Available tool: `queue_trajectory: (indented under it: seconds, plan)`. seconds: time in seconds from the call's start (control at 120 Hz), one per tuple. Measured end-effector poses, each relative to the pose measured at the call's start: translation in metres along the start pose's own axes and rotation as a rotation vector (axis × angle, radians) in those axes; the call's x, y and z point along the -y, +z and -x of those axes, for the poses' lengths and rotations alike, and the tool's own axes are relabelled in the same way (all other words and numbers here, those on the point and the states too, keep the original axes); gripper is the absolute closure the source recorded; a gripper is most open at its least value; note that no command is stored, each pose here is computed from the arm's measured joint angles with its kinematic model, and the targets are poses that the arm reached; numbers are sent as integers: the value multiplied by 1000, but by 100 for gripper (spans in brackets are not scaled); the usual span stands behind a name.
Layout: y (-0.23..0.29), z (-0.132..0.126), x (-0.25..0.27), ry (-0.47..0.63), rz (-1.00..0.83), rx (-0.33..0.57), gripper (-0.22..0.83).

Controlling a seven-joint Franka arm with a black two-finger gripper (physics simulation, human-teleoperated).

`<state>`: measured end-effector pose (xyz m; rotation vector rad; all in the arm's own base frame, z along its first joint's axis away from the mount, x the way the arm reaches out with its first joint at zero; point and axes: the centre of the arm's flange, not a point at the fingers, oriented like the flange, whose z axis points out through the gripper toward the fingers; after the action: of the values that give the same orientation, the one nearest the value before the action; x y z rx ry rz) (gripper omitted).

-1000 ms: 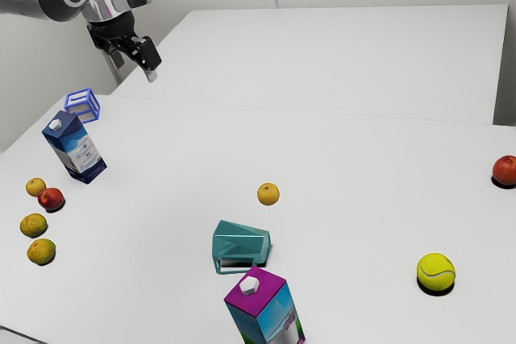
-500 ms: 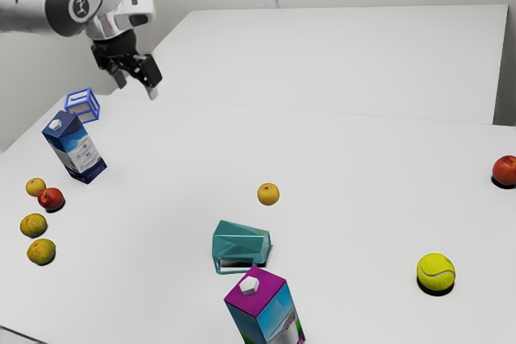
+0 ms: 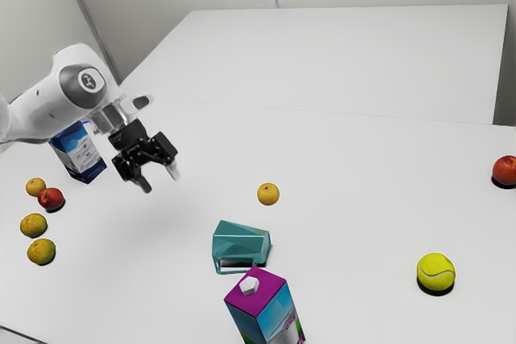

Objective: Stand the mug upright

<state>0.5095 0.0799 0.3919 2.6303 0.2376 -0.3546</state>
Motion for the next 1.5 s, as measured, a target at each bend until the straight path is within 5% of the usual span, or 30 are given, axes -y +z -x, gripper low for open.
queue_trajectory:
  seconds: [0.225, 0.933, 1.175, 1.5]
  plan:
    - [85, -6, -20, -42, 144, 139, 0]
    - [155, -19, -56, -147, 370, 223, 0]
    - [145, -23, -63, -123, 315, 214, 56]
    - [131, -29, -86, -72, 253, 196, 75]
